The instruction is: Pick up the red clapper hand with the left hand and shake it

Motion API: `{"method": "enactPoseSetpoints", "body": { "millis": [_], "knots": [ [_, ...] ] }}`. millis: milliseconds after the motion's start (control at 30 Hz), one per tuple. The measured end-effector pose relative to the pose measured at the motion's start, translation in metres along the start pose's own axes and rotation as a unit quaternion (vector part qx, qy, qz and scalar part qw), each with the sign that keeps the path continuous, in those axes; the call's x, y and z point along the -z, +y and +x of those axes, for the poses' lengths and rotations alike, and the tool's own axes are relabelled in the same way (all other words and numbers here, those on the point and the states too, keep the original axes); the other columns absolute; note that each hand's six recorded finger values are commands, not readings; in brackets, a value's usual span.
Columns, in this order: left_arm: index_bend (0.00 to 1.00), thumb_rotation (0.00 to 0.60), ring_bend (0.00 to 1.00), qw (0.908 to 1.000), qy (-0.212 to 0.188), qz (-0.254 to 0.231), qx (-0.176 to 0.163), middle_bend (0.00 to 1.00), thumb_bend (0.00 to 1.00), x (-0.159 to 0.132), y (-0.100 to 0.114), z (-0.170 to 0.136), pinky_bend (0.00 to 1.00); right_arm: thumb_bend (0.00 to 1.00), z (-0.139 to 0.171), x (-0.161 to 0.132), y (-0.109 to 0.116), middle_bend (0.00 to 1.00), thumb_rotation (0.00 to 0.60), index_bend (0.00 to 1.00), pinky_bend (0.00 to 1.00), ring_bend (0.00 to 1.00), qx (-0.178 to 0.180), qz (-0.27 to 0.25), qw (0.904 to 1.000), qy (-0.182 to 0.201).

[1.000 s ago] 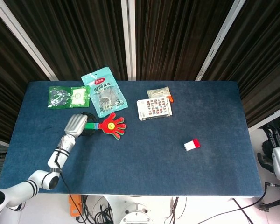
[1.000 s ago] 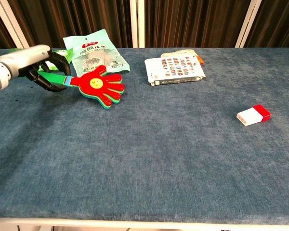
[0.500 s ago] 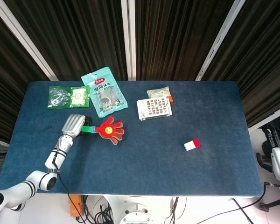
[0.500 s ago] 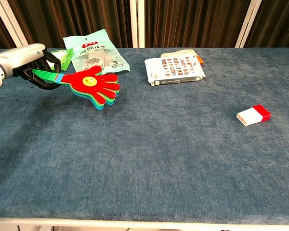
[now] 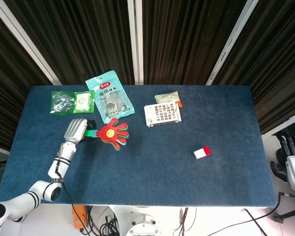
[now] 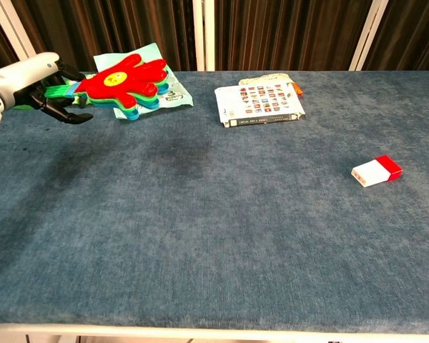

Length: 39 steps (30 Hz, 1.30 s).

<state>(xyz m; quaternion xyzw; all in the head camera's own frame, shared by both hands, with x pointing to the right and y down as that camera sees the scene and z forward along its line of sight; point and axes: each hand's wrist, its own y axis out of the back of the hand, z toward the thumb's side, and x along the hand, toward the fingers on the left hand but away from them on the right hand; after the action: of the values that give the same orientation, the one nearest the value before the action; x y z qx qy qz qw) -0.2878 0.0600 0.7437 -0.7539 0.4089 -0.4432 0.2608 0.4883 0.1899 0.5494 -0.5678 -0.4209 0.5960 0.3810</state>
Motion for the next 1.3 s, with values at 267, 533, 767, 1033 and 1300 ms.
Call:
{"method": "enactPoseSetpoints", "body": {
  "millis": [267, 533, 767, 1033, 1300],
  "knots": [
    [1.0, 0.6, 1.0, 0.9972, 0.004, -0.071, 0.021, 1.0, 0.24, 0.001, 0.001, -0.001, 1.0, 0.33, 0.001, -0.001, 0.001, 0.0, 0.6, 0.0, 0.0, 0.0, 0.002, 0.001, 1.0, -0.001],
    [1.0, 0.6, 1.0, 0.9946, 0.003, -0.092, 0.047, 1.0, 0.45, 0.0, 0.002, -0.003, 1.0, 0.33, 0.001, -0.001, 0.001, 0.0, 0.6, 0.0, 0.0, 0.0, 0.003, 0.0, 1.0, -0.001],
    [1.0, 0.6, 1.0, 0.9799, 0.001, -0.195, 0.04, 1.0, 0.55, -0.008, 0.01, -0.003, 1.0, 0.33, 0.0, 0.0, 0.002, 0.0, 0.6, 0.0, 0.0, 0.0, 0.002, 0.0, 1.0, -0.001],
    [1.0, 0.6, 1.0, 0.9146, -0.025, -0.403, 0.011, 1.0, 0.59, -0.017, 0.049, -0.002, 1.0, 0.33, -0.001, -0.002, 0.001, 0.0, 0.6, 0.0, 0.0, 0.0, 0.0, 0.001, 1.0, 0.0],
    [1.0, 0.6, 1.0, 0.9274, -0.055, -0.37, -0.002, 1.0, 0.6, -0.016, 0.069, -0.004, 1.0, 0.33, 0.0, -0.005, 0.001, 0.0, 0.6, 0.0, 0.0, 0.0, 0.0, 0.002, 1.0, 0.002]
  ]
}}
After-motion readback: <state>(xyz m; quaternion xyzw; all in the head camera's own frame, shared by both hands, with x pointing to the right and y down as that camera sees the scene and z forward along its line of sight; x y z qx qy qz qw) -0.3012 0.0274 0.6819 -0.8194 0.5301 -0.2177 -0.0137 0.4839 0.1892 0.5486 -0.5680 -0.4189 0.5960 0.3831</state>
